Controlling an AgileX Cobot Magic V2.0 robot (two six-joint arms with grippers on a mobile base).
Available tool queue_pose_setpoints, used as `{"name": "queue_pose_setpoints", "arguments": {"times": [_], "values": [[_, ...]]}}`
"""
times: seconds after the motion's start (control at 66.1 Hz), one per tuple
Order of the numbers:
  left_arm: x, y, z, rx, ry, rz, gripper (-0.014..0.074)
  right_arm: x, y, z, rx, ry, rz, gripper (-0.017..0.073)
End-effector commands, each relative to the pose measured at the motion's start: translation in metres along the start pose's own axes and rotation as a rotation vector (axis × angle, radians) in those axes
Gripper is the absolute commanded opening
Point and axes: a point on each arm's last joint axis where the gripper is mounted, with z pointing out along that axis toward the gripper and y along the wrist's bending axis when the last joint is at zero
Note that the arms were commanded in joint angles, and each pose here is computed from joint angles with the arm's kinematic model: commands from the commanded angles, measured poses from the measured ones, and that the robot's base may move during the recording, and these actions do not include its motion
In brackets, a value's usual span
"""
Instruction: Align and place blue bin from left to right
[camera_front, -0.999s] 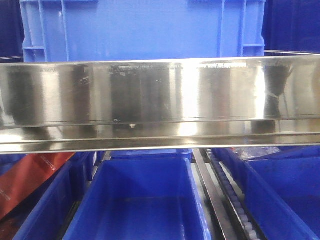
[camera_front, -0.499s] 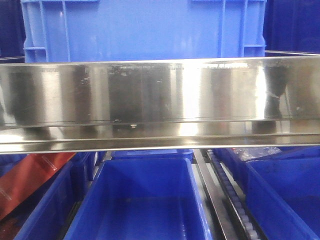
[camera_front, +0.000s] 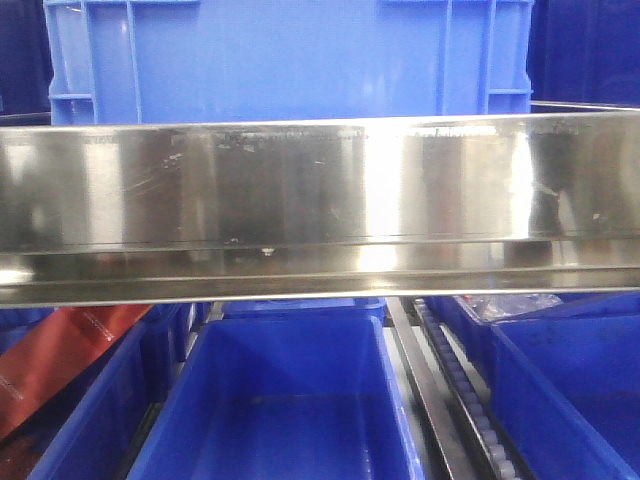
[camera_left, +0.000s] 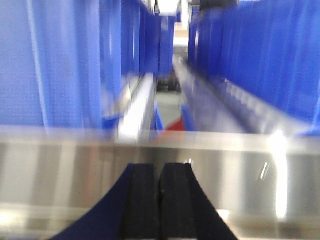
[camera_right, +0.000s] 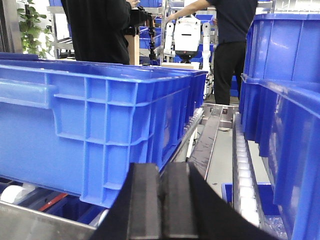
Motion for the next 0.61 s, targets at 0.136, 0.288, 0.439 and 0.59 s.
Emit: {"name": "queue_pose_setpoints", "arguments": {"times": [0.136,0.288,0.439,0.59], "values": [[0.0018,0.0001,0.0013,-0.004,-0.066,-0.008,-0.0111,-0.0018,0.0001,-0.0009,-0.001,-0.027,-0.015,-0.0162],[0.0007,0.0001,0.0012,-0.004,-0.078,-0.008,-0.0111,-0.0018,0.0001,-0.0009,-0.001,-0.027,-0.015,-0.0162],[0.0007,0.0001,0.0012,-0.004,-0.078,-0.008,-0.0111,-0.0018,0.0001,-0.0009,-0.001,-0.027,-0.015,-0.0162],[0.0007,0.0001,0.0012,-0.004,-0.078,-0.008,-0.0111,-0.0018,0.0001,-0.0009,-0.001,-0.027,-0.015,-0.0162]]}}
